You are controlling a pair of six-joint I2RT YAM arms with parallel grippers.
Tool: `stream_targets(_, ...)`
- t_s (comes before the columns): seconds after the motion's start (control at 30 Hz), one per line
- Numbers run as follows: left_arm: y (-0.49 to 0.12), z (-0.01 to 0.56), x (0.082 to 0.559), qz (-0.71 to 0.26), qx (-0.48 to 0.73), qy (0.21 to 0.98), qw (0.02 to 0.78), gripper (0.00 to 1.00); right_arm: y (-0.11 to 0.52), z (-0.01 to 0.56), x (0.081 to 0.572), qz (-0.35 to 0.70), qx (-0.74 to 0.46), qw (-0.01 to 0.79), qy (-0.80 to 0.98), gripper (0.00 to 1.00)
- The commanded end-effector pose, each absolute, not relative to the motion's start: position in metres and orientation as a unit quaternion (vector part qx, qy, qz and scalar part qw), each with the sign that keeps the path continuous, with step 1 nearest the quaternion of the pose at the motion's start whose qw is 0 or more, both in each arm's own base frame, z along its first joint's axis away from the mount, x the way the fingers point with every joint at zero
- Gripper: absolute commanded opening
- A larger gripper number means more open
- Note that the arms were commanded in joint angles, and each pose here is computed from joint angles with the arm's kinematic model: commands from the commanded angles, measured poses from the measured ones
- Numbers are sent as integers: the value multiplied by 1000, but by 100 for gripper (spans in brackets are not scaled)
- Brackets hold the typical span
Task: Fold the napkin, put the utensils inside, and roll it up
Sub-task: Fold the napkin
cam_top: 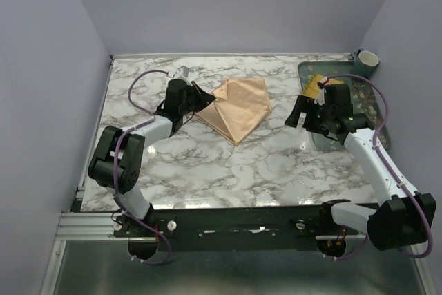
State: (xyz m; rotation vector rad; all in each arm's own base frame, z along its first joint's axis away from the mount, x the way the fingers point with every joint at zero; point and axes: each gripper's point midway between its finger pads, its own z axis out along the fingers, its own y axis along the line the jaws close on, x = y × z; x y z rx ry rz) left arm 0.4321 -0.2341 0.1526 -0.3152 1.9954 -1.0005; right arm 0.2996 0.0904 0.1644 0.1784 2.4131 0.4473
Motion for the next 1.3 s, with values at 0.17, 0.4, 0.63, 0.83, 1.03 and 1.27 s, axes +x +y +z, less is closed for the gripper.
stream_targets(0.17,-211,135,441,-371,-161,810,425,0,104,174,313,206,43,346,915,95)
stream_targets(0.4,-195,106,447,-324,-181,832,412,0,110,167,313,217,35,333,917,94)
stream_targets(0.63,-185,93,450,-309,-195,836,409,0,112,163,311,217,30,329,918,94)
stream_targets(0.83,-177,84,452,-301,-208,840,401,0,113,160,309,221,27,325,919,94)
stream_targets(1.03,-171,74,451,-289,-220,850,382,0,114,158,309,223,27,323,920,94)
stream_targets(1.27,-161,67,450,-267,-231,855,379,0,117,153,309,224,22,315,922,94)
